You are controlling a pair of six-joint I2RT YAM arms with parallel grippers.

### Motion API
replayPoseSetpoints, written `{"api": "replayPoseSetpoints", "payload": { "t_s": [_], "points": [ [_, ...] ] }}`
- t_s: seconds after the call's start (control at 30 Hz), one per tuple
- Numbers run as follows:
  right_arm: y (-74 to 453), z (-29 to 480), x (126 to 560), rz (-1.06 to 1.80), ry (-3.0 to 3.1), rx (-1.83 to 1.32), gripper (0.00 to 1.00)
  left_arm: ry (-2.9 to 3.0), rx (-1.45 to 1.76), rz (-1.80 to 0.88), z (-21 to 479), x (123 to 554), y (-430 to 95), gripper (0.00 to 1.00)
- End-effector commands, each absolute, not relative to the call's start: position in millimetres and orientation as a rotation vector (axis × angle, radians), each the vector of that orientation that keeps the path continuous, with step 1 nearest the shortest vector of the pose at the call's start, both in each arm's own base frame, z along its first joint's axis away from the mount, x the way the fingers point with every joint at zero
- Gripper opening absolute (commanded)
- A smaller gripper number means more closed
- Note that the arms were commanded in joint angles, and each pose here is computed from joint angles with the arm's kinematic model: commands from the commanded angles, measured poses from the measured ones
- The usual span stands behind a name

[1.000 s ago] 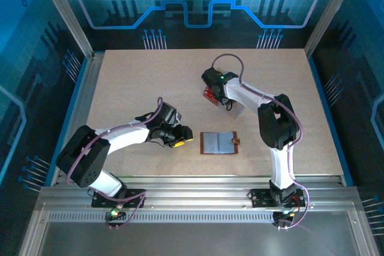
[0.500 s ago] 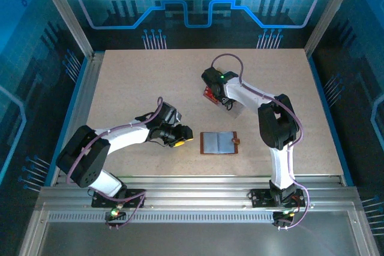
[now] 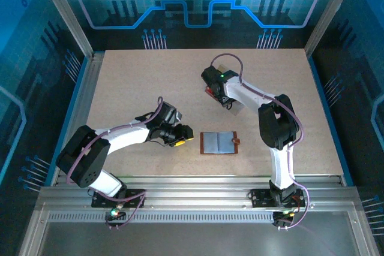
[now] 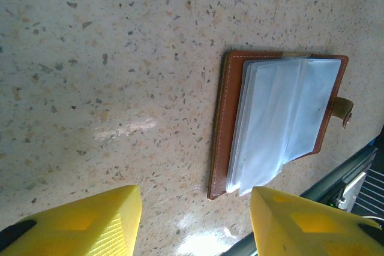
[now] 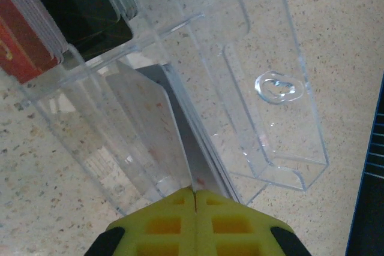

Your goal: Put the credit cards into the card holder

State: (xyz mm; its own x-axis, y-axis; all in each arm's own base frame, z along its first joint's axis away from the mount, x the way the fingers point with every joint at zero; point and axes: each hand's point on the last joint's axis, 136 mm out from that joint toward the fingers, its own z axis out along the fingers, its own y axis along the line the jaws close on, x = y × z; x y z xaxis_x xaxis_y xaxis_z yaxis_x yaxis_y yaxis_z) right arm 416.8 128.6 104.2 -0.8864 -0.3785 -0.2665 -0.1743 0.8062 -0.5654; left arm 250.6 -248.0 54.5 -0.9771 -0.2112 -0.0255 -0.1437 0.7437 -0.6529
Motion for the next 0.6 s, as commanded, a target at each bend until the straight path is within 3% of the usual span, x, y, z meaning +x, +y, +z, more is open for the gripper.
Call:
{"api": "replayPoseSetpoints", "payload": {
  "t_s": [0.0, 0.57],
  "points": [
    [137, 109, 415, -0.715, 2.646, -0.437, 0.0, 2.862, -0.295, -1.065, 50, 248, -247, 0.52],
    [161, 125, 403, -0.432, 2.72, -0.454, 0.0, 2.864, -0.292, -1.051, 48, 246, -245, 0.53]
  ]
}}
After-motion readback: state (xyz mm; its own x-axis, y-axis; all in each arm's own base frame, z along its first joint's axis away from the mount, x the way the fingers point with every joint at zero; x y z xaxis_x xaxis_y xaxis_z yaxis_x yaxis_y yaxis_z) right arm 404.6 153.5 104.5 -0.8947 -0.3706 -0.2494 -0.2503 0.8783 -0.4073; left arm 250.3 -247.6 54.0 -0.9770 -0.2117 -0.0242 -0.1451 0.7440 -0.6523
